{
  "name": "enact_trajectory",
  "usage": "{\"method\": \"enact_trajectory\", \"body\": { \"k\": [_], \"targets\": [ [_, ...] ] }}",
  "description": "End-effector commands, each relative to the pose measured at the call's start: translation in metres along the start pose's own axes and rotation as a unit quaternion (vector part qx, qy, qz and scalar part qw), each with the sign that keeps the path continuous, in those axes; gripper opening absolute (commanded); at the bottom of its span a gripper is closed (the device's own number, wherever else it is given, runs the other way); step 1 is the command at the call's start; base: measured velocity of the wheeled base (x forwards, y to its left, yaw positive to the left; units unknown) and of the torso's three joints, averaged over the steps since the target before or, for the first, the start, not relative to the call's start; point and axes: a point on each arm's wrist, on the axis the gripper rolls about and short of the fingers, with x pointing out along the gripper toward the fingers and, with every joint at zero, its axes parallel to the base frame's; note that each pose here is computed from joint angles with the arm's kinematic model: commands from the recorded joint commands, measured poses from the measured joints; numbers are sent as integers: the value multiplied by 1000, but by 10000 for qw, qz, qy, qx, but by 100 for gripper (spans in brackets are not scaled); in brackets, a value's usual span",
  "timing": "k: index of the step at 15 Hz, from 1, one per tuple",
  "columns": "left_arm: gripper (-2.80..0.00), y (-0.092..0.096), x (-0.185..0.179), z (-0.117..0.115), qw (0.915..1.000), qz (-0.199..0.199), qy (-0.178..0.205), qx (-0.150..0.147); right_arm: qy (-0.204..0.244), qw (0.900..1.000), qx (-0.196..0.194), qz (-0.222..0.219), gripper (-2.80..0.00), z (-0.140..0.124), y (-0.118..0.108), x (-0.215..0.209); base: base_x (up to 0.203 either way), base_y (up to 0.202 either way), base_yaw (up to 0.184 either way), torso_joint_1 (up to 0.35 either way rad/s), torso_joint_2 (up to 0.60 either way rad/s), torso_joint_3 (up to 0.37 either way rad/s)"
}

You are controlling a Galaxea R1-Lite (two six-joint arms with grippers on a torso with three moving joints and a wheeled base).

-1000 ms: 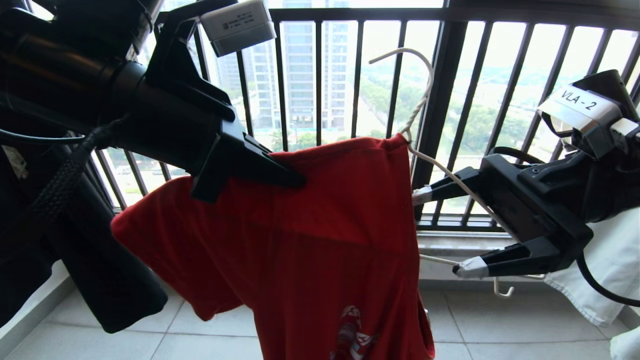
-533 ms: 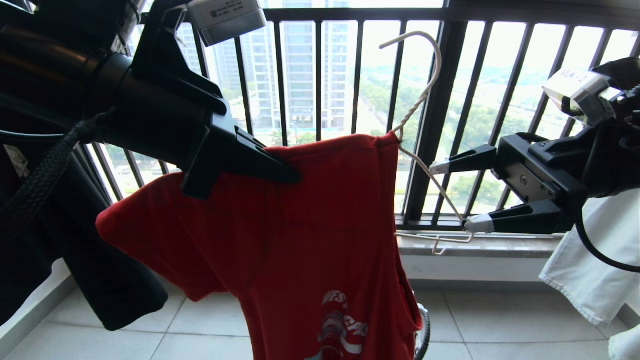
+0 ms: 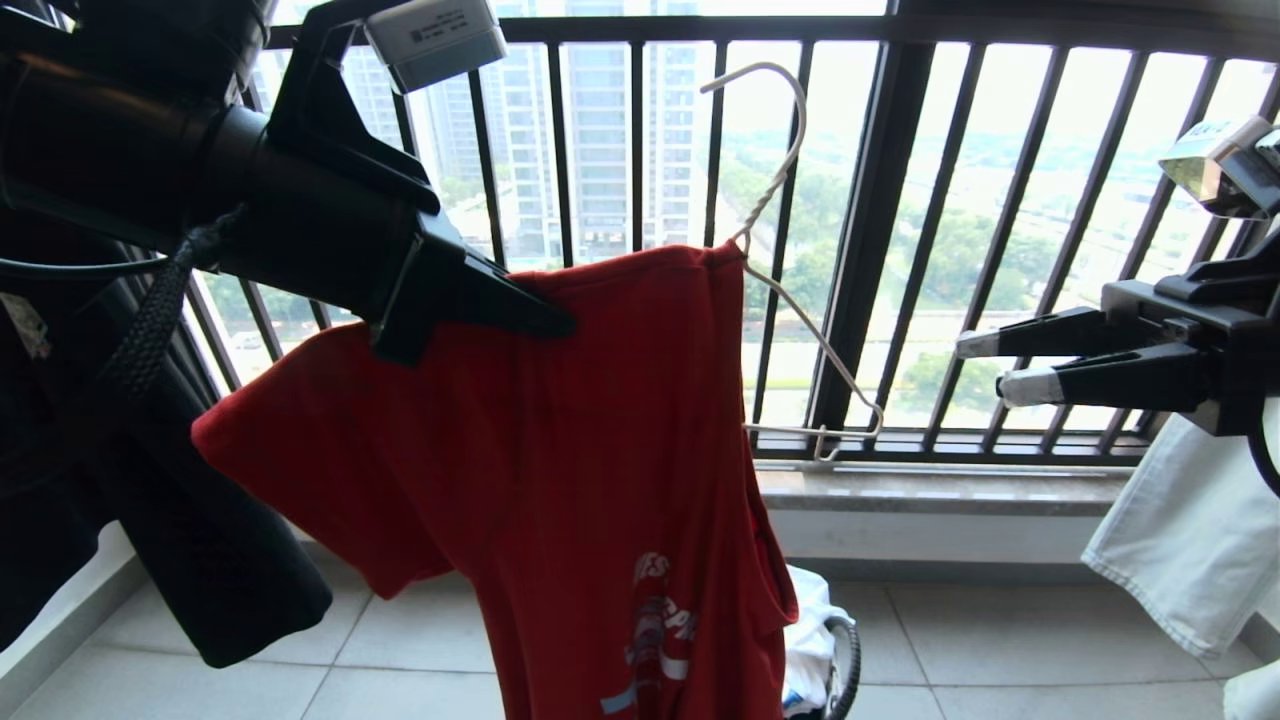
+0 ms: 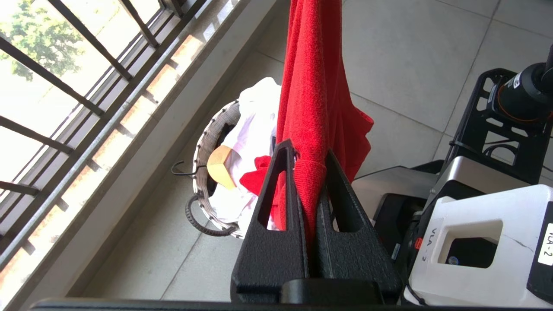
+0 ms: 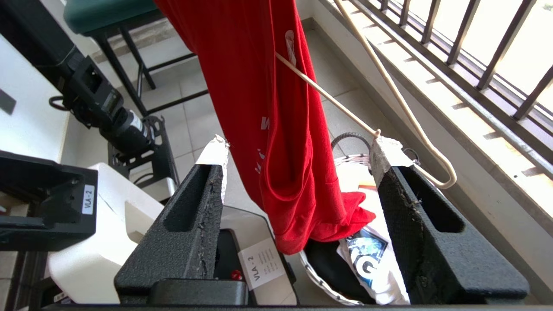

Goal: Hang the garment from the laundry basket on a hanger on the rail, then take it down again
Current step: Hang the clothes on the clothes rack

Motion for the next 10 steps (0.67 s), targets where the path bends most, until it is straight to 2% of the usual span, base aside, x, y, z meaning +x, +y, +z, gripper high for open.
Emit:
{"method": "enact_trajectory", "body": {
  "k": [1, 2, 3, 5, 7, 10],
  "targets": [
    [-280, 3, 0, 1, 9999, 53, -93, -81, -150, 9981, 460, -385, -280, 6, 33, -24, 0, 0, 0, 0, 0, 0],
    [-280, 3, -2, 2, 9998, 55, -140, -103, -131, 9939, 892, -640, -280, 5, 41, -28, 0, 0, 0, 0, 0, 0],
    [-280, 2, -4, 3, 9996, 66, -218, -185, -112, 9855, 1425, -920, -280, 3, 45, -30, 0, 0, 0, 0, 0, 0],
    [-280, 4, 1, 2, 9991, 97, -342, -224, -144, 9641, 2357, -1213, -280, 0, 46, -31, 0, 0, 0, 0, 0, 0],
    [-280, 9, 11, -1, 9974, 179, -625, -302, -39, 9463, 2954, -1310, -280, -8, 34, -24, 0, 0, 0, 0, 0, 0],
    [-280, 11, 19, -8, 9918, 275, -1113, -566, 349, 9257, 3558, -1232, -280, -27, 7, -2, 0, 0, 0, 0, 0, 0]
  ]
}}
